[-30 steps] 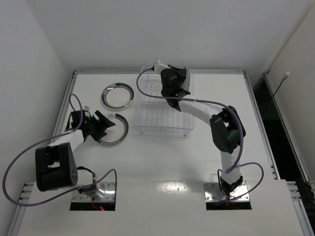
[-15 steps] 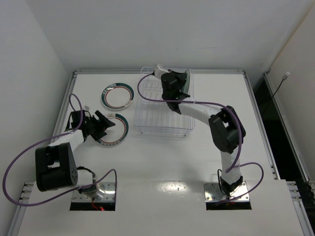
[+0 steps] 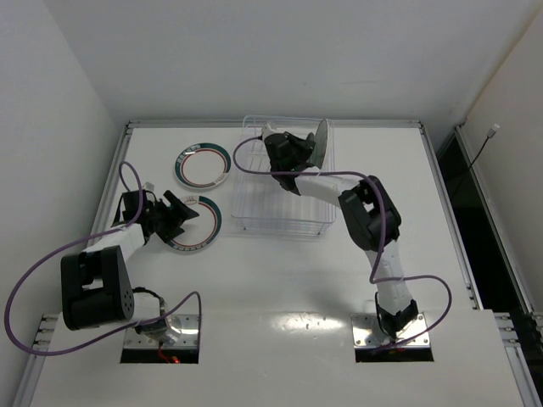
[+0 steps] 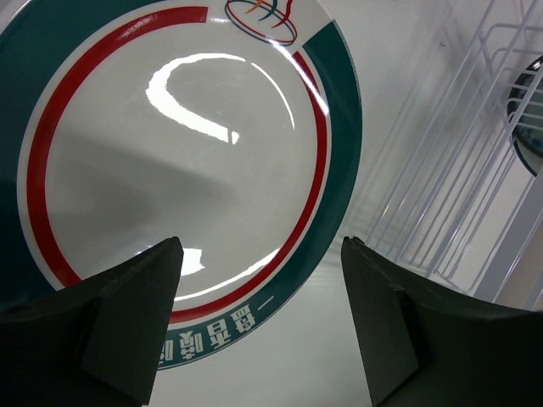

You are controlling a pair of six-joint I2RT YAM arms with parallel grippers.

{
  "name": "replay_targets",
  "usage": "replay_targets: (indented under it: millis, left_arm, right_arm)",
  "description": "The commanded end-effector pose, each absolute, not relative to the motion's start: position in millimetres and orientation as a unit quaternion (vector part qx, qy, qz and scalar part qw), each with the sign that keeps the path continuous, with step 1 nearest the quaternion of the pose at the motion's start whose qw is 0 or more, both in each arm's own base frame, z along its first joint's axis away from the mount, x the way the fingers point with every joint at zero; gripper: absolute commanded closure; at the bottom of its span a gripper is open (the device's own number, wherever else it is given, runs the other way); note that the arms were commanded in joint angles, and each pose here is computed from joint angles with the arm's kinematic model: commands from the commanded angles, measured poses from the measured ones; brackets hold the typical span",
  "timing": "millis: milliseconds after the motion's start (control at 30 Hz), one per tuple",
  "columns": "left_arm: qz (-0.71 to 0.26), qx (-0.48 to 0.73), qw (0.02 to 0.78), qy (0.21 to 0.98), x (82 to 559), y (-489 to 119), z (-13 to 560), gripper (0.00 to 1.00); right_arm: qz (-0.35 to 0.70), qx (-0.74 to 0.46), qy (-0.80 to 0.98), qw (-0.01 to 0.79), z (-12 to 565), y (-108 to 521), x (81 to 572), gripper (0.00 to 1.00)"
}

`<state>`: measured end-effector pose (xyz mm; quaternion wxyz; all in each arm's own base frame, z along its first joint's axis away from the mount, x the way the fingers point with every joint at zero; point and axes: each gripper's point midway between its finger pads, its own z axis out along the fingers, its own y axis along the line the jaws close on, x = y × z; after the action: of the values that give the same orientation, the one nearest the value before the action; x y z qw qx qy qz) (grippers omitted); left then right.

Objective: Load the plates into the dish rack

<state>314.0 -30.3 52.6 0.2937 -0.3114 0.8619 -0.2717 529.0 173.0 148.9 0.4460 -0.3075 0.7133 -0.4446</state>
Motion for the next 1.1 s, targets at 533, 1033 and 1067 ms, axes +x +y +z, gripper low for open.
replay_targets:
  millis: [533, 1033, 1067]
  left_arm:
    - [-0.138, -0.348, 0.353, 0.857, 315.1, 18.8, 98.6, 0.27]
    - [-0.073, -0.496, 0.323, 0.803, 254.6, 65.3, 83.4, 0.19]
    - [-0.086, -0.492, 0.314, 0.807, 253.0, 58.9, 79.5, 0.19]
  right_arm:
    - [-0.300, -0.133, 0.754, 0.569, 298.9, 232.4, 467.1, 0.34]
    - [0.123, -0.146, 0.828, 0.527, 266.6, 300.8, 363.5, 0.25]
    - [0.123, -0.146, 0.828, 0.527, 268.9, 298.8, 361.7, 0.25]
